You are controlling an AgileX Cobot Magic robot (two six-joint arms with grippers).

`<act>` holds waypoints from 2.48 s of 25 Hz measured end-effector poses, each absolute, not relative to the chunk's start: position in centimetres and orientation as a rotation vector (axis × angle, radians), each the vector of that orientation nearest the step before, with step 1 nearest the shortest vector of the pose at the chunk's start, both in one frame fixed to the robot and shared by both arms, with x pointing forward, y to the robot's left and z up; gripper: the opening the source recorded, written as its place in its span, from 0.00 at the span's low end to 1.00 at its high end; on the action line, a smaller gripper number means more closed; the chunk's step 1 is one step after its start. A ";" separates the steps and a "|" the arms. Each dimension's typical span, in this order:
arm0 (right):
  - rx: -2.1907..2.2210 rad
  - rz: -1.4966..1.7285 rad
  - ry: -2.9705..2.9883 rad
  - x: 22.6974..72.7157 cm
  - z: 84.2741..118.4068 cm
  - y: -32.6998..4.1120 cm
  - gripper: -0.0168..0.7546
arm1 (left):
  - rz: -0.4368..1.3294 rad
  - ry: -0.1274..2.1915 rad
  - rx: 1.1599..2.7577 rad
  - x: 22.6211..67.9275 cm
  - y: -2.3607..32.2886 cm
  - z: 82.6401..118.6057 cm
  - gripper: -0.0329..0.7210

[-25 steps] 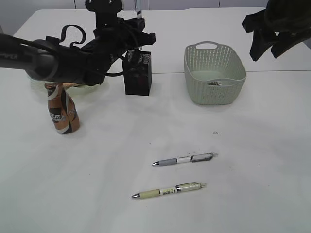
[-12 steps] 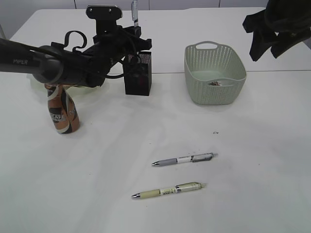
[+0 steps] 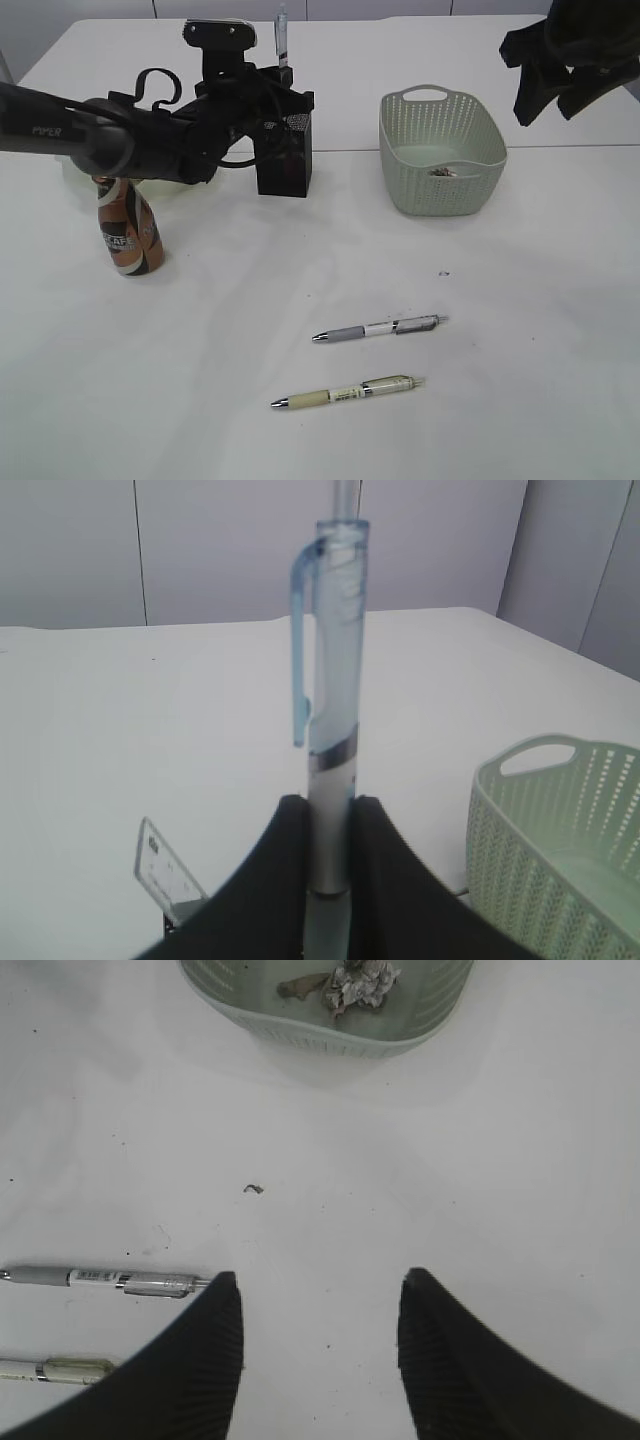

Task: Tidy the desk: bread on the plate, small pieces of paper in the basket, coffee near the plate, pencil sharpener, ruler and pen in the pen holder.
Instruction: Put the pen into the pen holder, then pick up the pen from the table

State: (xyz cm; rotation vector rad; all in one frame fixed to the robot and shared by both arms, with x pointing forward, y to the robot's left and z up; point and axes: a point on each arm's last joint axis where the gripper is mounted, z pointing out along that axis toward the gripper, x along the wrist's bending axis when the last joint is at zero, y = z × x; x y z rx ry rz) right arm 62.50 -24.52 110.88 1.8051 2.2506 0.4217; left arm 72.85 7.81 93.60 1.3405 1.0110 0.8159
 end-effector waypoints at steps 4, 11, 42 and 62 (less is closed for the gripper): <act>1.803 0.421 2.252 62.5 110.9 -24.5 0.50 | 0.811 1.020 1.360 72.9 7.8 92.5 0.13; 1.803 0.421 2.252 62.5 110.9 -24.5 0.50 | 0.809 1.018 1.375 72.9 7.7 91.9 0.13; 1.805 0.430 2.253 62.5 110.9 -24.5 0.50 | 0.761 1.062 1.507 72.0 7.9 96.6 0.55; 2.020 0.466 2.099 62.4 110.9 -24.4 0.50 | 0.611 0.880 2.330 62.5 4.6 105.3 0.49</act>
